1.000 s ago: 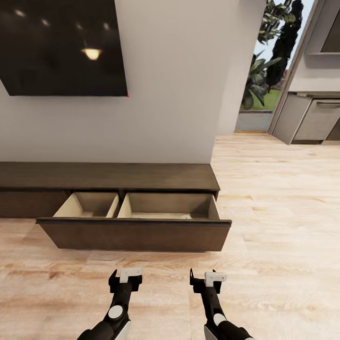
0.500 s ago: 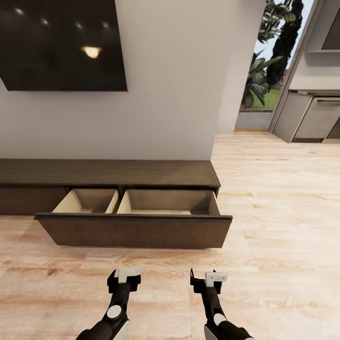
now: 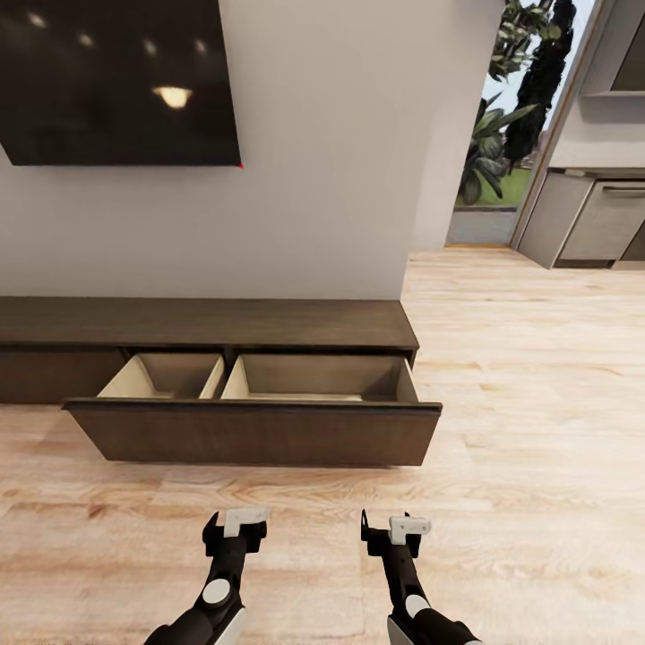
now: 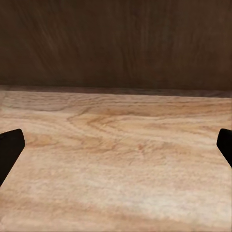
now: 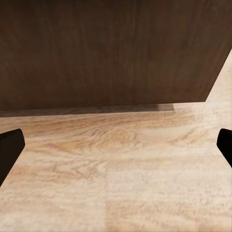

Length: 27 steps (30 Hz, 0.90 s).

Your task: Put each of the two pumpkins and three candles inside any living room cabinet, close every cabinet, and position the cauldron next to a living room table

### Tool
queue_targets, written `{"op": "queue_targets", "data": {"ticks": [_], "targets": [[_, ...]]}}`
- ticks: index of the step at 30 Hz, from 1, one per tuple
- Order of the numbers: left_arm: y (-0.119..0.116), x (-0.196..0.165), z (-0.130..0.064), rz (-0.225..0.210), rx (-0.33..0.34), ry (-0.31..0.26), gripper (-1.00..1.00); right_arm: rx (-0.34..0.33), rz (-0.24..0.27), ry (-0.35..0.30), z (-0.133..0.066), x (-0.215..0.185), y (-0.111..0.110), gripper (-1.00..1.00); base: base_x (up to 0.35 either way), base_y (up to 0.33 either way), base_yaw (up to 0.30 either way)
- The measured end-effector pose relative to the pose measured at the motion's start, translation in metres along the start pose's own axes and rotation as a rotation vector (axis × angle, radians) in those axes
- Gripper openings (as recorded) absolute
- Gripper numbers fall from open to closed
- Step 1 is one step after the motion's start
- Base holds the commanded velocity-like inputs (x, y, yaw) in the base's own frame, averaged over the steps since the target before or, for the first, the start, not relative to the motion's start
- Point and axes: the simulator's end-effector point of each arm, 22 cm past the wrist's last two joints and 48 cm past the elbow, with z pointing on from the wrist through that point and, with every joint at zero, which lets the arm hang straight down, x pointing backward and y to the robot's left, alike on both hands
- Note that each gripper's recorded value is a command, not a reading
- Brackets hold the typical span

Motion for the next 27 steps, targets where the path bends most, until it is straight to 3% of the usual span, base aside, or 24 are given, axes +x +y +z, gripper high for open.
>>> {"op": "queue_targets", "data": {"ticks": [8, 27], "targets": [[0.0010, -0.0017, -0.0009, -0.009, -0.012, -0.009, 1.00, 0.000, 0.000, 0.001, -0.0001, 0.0000, -0.0001, 1.00, 0.068, 0.000, 0.000], [0.0021, -0.0003, -0.0003, -0.004, -0.009, -0.005, 1.00, 0.001, 0.000, 0.000, -0.0002, -0.0002, -0.0002, 1.00, 0.318, 0.000, 0.000]]}}
